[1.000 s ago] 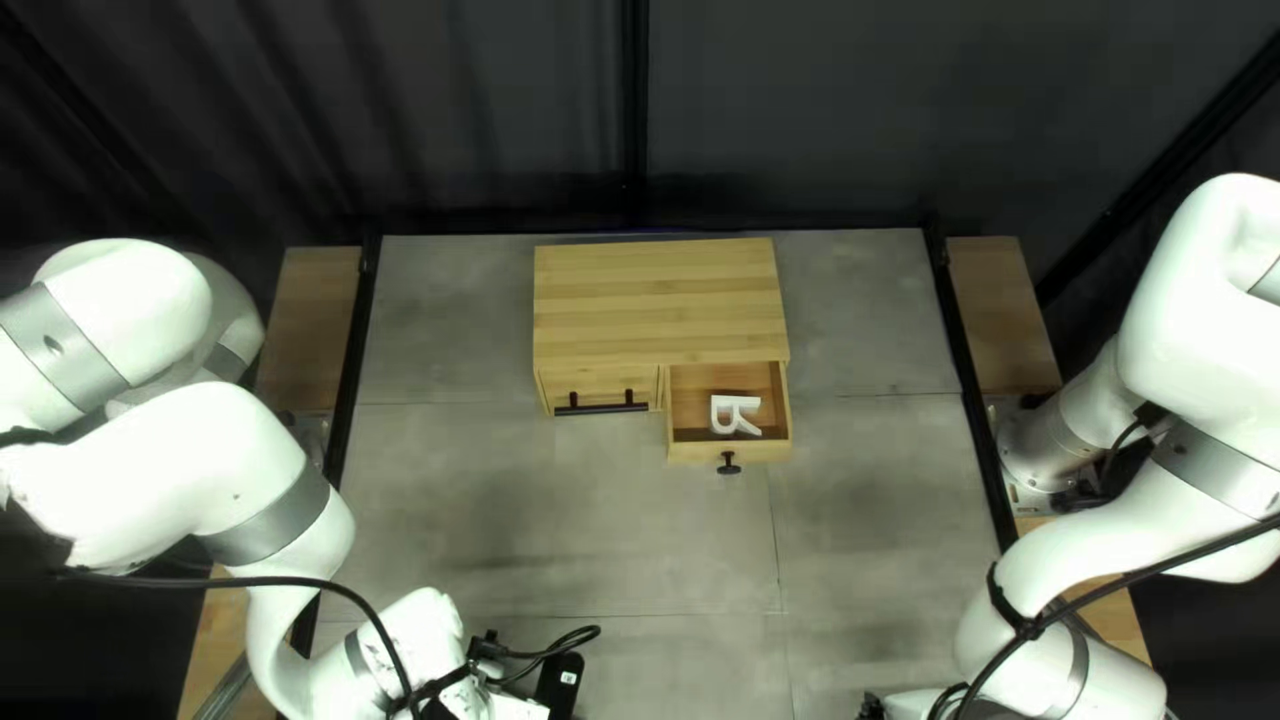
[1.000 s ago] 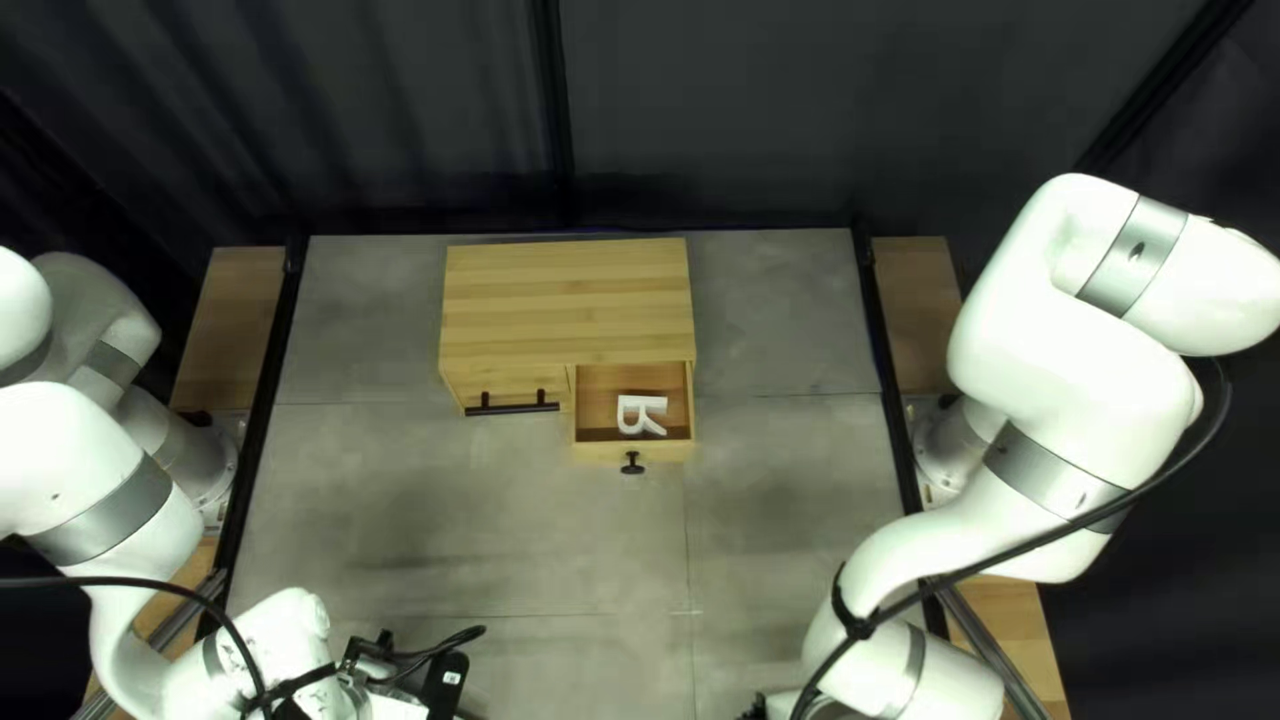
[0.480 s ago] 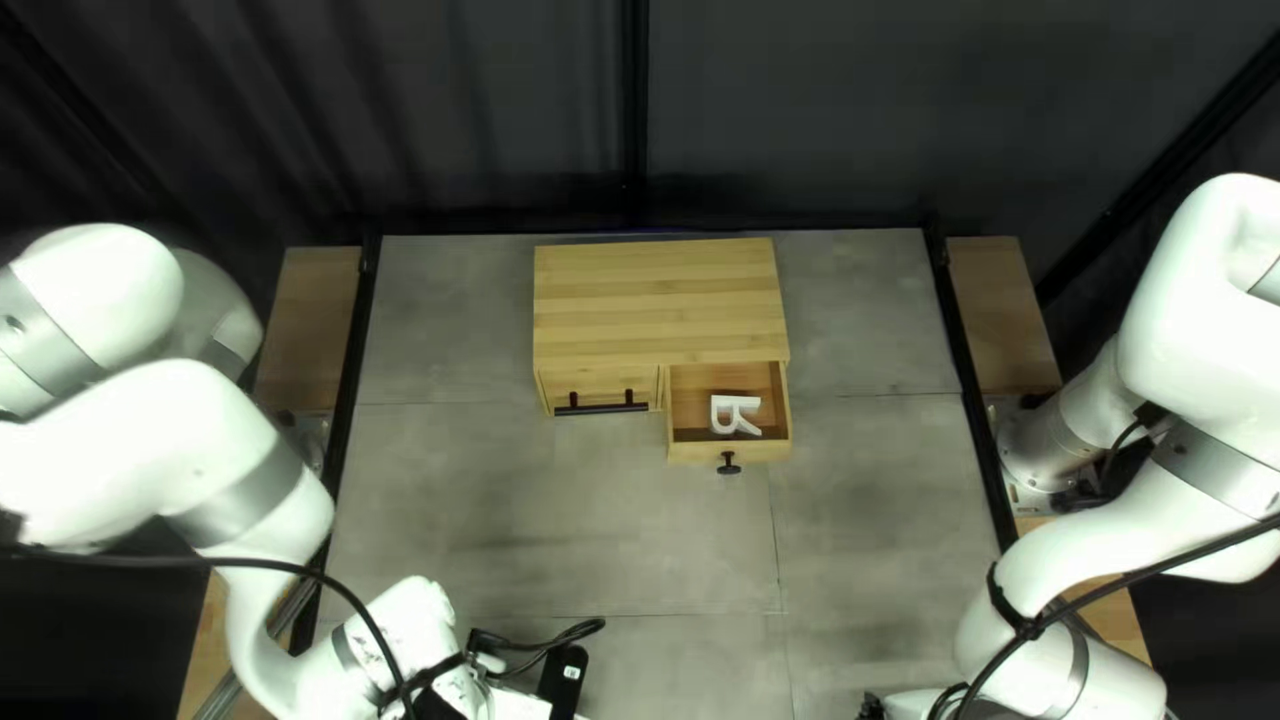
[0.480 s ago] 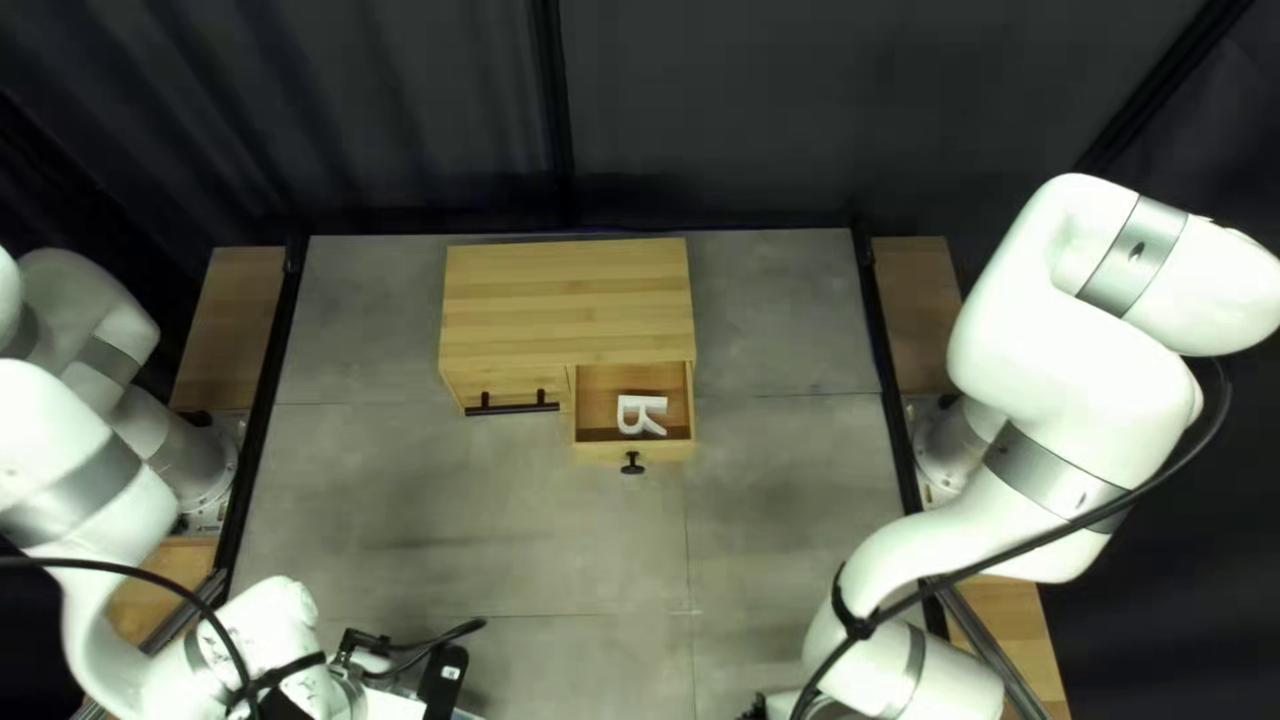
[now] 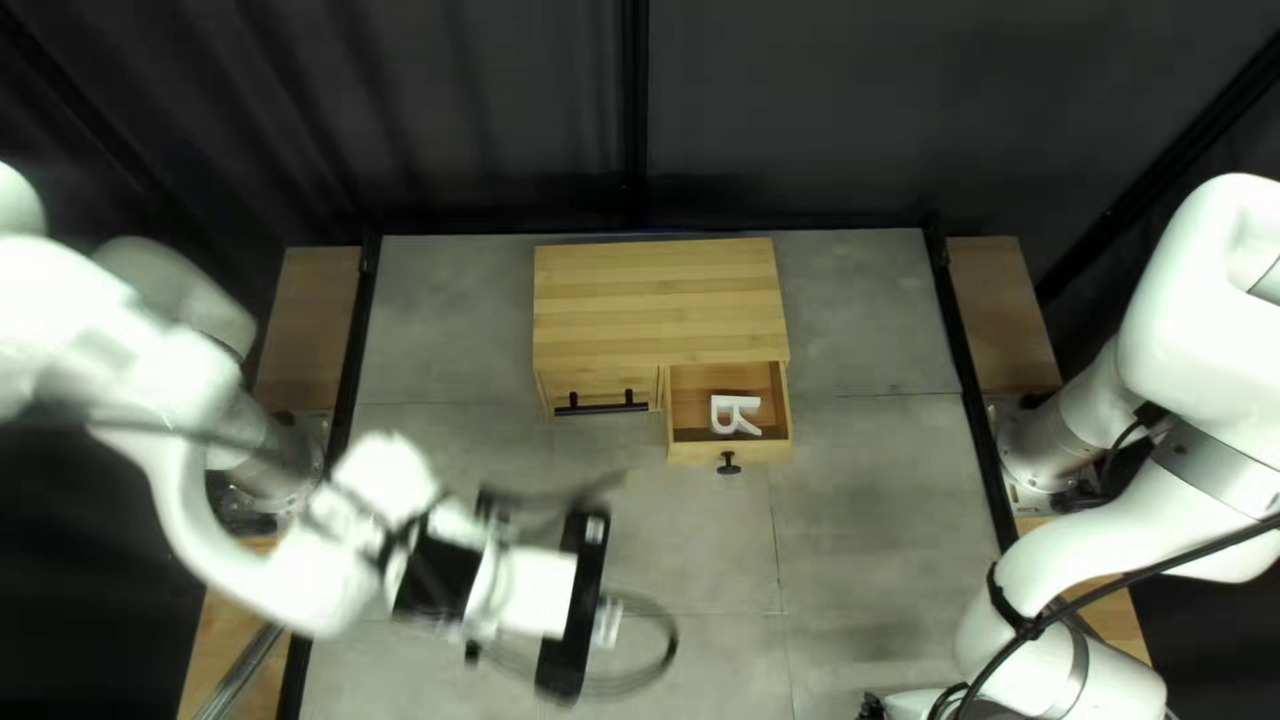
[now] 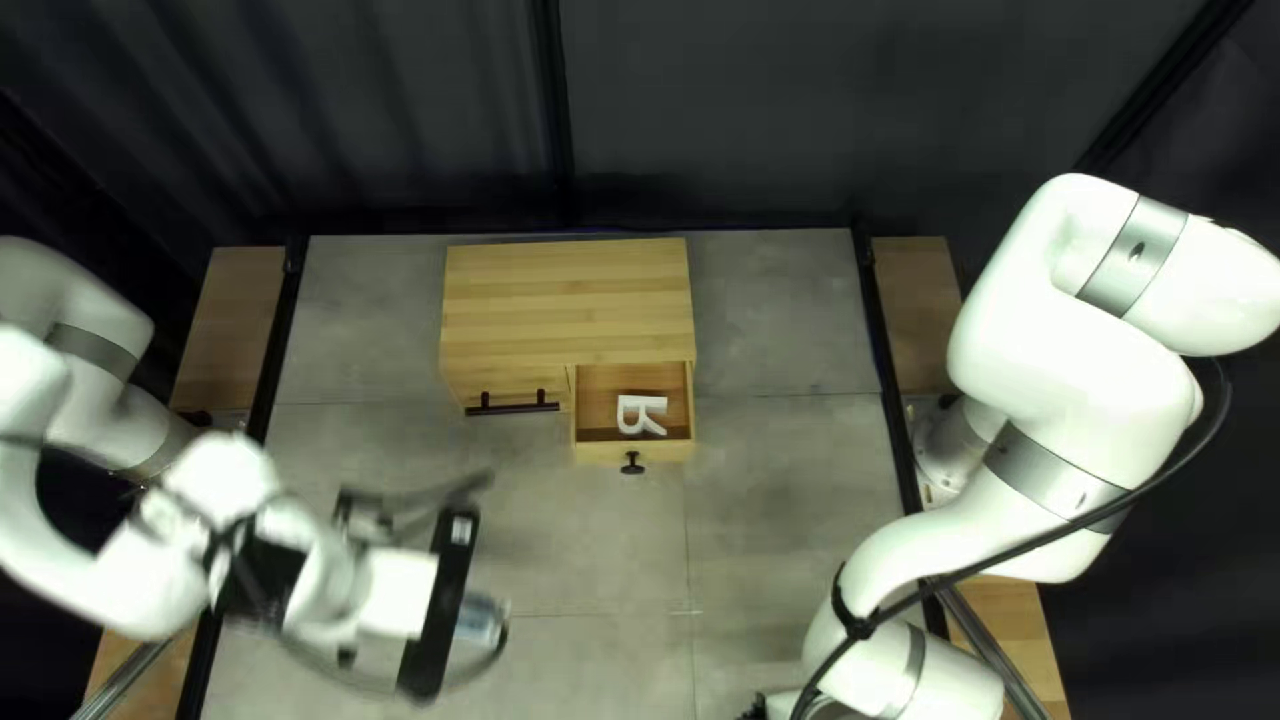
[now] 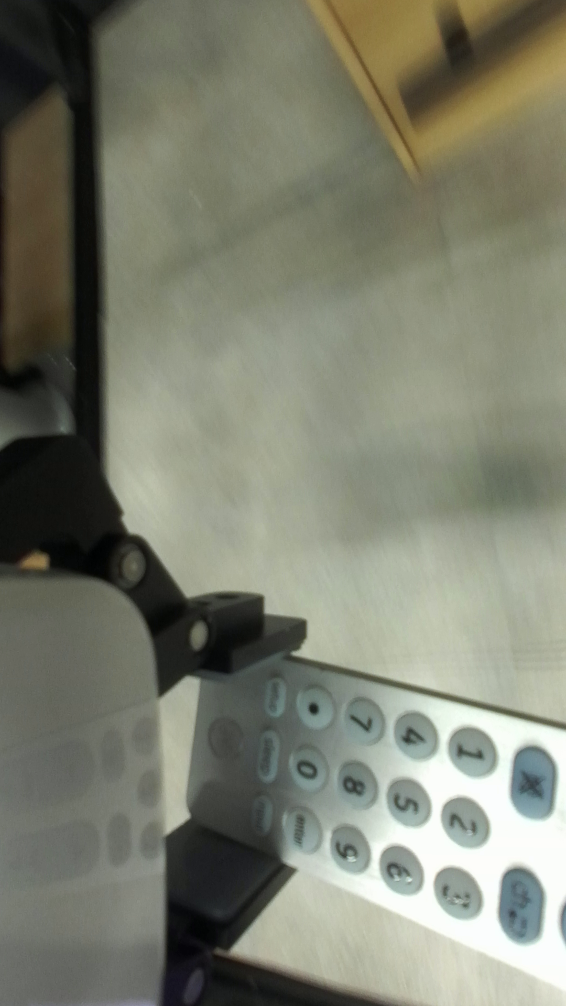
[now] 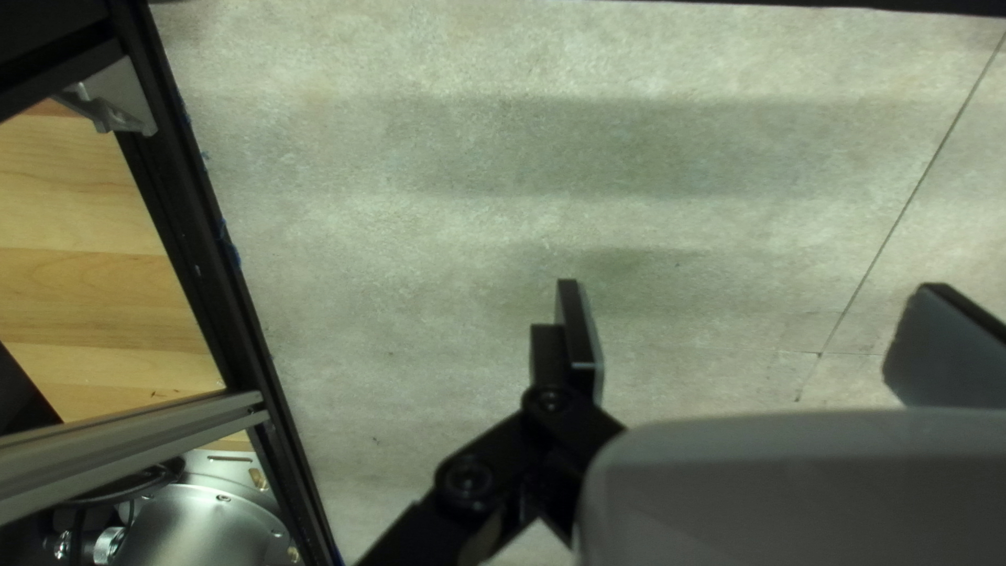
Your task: Open drawers and place objects into drawer and close
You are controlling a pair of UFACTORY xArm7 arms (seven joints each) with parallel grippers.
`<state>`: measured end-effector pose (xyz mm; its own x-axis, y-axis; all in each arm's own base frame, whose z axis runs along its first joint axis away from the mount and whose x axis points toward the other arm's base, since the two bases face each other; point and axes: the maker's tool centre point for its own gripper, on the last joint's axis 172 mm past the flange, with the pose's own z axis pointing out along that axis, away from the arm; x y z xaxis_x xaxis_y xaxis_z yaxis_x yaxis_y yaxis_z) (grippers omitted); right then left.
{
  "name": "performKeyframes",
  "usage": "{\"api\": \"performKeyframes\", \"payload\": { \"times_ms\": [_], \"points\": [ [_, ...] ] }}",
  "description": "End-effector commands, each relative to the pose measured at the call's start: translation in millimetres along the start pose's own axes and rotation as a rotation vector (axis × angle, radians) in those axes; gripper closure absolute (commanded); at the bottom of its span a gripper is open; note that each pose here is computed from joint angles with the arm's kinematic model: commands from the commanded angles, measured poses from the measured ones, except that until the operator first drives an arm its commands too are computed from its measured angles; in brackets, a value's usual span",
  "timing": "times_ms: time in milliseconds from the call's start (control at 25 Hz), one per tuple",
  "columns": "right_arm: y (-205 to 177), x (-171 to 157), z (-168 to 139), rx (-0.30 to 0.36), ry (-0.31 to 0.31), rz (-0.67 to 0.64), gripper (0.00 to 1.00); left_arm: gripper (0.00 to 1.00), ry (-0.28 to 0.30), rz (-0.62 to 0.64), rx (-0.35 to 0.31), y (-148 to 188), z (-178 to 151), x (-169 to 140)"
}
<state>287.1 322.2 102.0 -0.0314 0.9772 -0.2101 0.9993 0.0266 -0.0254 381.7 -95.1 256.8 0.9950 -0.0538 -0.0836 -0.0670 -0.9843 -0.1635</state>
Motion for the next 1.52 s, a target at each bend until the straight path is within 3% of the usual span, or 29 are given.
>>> {"api": "performKeyframes", "payload": {
  "times_ms": [40,200,360,720,1000,1200,1520],
  "points": [
    [0,0,0,0.0,0.0,0.0,0.0,1.0,-0.029,-0.059,0.038,-23,-9,38],
    [0,0,0,0.0,0.0,0.0,0.0,1.0,-0.063,-0.072,0.051,-27,2,65],
    [0,0,0,0.0,0.0,0.0,0.0,1.0,-0.091,-0.132,0.012,-39,16,73],
    [0,0,0,0.0,0.0,0.0,0.0,1.0,-0.119,-0.315,-0.042,-104,17,98],
    [0,0,0,0.0,0.0,0.0,0.0,1.0,-0.154,-0.5,-0.119,-144,36,87],
    [0,0,0,0.0,0.0,0.0,0.0,1.0,-0.14,-0.587,-0.151,-165,43,83],
    [0,0,0,0.0,0.0,0.0,0.0,1.0,-0.113,-0.624,-0.153,-183,50,97]
  ]
}}
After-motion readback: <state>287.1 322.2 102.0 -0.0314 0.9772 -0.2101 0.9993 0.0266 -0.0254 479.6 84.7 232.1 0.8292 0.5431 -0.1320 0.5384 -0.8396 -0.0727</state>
